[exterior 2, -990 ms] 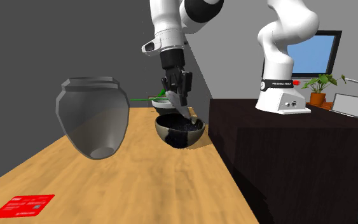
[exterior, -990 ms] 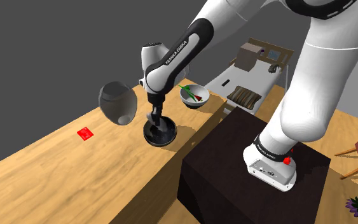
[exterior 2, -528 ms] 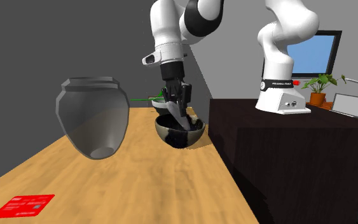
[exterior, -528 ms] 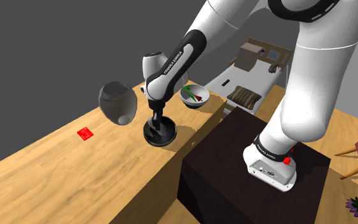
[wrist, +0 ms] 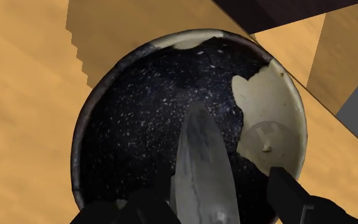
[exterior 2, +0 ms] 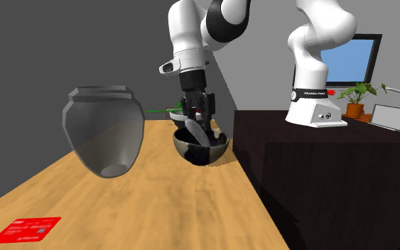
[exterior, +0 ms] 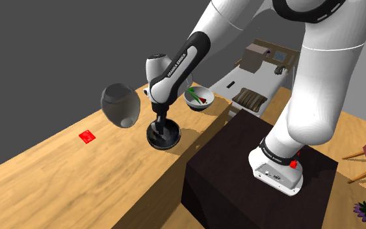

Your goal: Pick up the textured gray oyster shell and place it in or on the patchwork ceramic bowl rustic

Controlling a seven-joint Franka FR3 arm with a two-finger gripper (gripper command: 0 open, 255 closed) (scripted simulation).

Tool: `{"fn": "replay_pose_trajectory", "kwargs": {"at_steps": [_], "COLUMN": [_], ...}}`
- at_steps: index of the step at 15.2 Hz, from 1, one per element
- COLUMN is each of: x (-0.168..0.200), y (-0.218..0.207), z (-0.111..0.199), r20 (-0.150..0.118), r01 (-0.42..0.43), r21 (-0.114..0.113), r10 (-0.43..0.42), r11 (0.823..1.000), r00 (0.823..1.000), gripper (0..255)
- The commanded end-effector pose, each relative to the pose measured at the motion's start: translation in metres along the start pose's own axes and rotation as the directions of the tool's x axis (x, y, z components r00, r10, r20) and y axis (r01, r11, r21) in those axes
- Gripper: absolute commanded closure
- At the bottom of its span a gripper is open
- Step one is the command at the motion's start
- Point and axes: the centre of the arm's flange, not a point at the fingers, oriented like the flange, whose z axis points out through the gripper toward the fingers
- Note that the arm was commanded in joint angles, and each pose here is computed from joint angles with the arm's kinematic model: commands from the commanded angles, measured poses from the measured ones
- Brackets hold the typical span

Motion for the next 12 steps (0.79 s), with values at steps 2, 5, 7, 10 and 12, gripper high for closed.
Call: {"fn": "replay_pose_trajectory", "kwargs": {"at_steps": [2, 5, 7, 10, 12], "x": [0.000, 0.000, 0.000, 0.000, 0.000], "y": [0.000, 0.000, 0.000, 0.000, 0.000], "z": [0.000, 0.000, -0.026, -0.050, -0.050], "r20": [0.000, 0.000, 0.000, 0.000, 0.000], "r01": [0.000, 0.000, 0.000, 0.000, 0.000], "r21": [0.000, 0.000, 0.000, 0.000, 0.000], "r10": [0.000, 0.000, 0.000, 0.000, 0.000], "r11": [1.000, 1.000, 1.000, 1.000, 1.000], "r00": [1.000, 1.000, 1.000, 1.000, 1.000], "gripper": [0, 0, 0, 0, 0]}}
